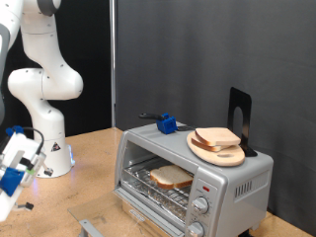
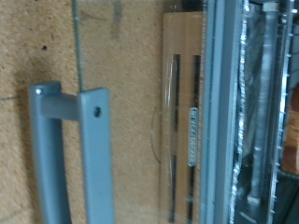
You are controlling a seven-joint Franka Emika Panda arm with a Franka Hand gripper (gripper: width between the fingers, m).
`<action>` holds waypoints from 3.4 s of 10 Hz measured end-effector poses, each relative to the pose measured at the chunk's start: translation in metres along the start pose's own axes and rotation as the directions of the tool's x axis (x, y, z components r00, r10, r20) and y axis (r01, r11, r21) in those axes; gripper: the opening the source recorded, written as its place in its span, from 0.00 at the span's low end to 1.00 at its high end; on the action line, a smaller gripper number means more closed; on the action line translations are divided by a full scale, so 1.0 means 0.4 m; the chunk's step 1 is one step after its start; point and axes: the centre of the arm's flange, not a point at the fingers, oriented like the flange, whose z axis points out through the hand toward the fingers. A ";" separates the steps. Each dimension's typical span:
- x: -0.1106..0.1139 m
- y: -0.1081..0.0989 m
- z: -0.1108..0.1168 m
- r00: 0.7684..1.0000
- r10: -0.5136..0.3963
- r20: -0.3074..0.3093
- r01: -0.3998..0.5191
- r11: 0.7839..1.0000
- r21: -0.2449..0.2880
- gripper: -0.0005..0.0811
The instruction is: Make a piece of toast with the oven
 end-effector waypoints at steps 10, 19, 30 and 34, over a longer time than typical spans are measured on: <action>0.020 0.043 0.240 0.994 0.002 0.109 -0.002 1.000 -0.006 1.00; -0.108 -0.124 0.214 0.951 -0.104 0.290 0.024 0.963 0.269 1.00; -0.315 -0.328 0.365 0.975 -0.085 0.203 0.044 0.979 0.201 1.00; -0.325 -0.339 0.405 0.982 -0.071 0.177 0.038 0.982 0.183 1.00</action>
